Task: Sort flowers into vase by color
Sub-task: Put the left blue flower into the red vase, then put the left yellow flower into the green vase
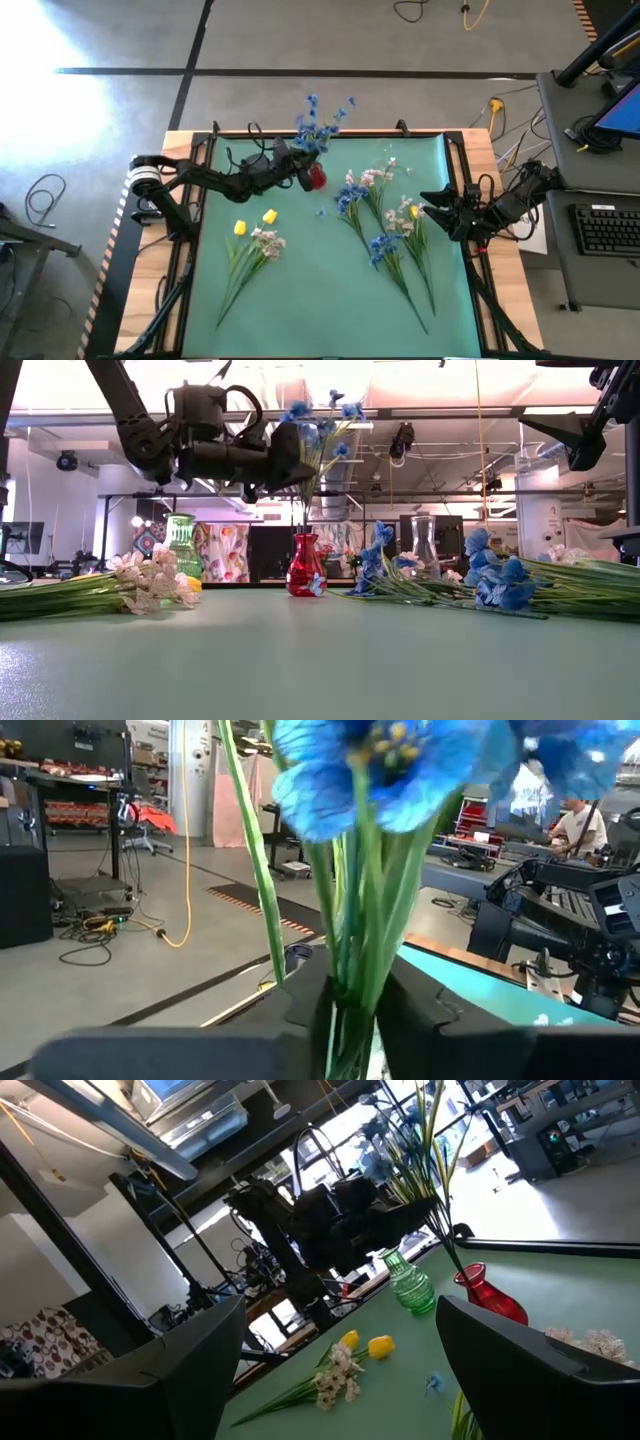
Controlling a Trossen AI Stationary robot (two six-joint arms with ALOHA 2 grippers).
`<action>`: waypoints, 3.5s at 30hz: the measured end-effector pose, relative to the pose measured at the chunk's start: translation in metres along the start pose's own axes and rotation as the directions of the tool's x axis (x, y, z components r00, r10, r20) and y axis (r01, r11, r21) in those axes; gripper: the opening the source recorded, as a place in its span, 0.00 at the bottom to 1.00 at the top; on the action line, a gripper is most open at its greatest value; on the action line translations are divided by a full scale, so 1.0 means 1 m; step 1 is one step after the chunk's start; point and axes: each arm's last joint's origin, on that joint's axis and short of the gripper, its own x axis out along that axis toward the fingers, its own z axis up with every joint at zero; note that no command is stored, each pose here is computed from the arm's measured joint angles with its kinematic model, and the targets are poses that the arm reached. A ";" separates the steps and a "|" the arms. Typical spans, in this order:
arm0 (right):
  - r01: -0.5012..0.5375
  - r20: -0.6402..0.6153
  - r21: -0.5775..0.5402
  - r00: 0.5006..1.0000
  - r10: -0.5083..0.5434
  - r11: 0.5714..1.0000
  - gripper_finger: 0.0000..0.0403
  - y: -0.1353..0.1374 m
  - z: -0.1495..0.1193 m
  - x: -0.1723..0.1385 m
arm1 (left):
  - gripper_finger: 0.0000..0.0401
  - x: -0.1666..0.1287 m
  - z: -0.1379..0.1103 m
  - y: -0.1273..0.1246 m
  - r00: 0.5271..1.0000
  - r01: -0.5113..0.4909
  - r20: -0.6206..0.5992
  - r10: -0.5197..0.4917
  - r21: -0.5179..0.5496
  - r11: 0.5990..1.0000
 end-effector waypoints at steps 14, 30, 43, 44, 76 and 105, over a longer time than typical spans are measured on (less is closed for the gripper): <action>0.000 -0.001 -0.001 1.000 0.000 1.000 0.79 0.000 0.000 0.000 | 0.57 -0.003 -0.009 -0.004 0.989 0.078 -0.125 -0.077 0.000 0.997; -0.002 -0.007 -0.007 1.000 0.002 1.000 0.79 0.000 -0.001 0.000 | 0.69 -0.030 0.018 -0.012 0.941 0.099 -0.326 -0.094 -0.002 0.995; 0.001 -0.012 -0.008 1.000 -0.001 1.000 0.79 -0.001 -0.002 0.000 | 0.58 -0.097 0.039 -0.086 0.642 0.201 -0.698 -0.318 -0.247 0.948; 0.001 -0.012 -0.009 1.000 -0.001 1.000 0.79 -0.001 -0.002 0.000 | 0.57 -0.103 0.040 -0.090 0.606 0.167 -0.738 -0.295 -0.245 0.955; -0.021 -0.118 0.087 0.993 0.031 0.996 0.79 0.006 -0.014 0.007 | 0.55 -0.217 0.004 -0.144 0.067 -0.465 -0.956 0.287 0.224 0.856; -0.002 -0.164 0.033 0.986 0.008 0.999 0.79 0.018 -0.015 0.016 | 0.47 -0.242 -0.048 -0.130 0.027 -0.577 -0.949 0.314 0.241 0.780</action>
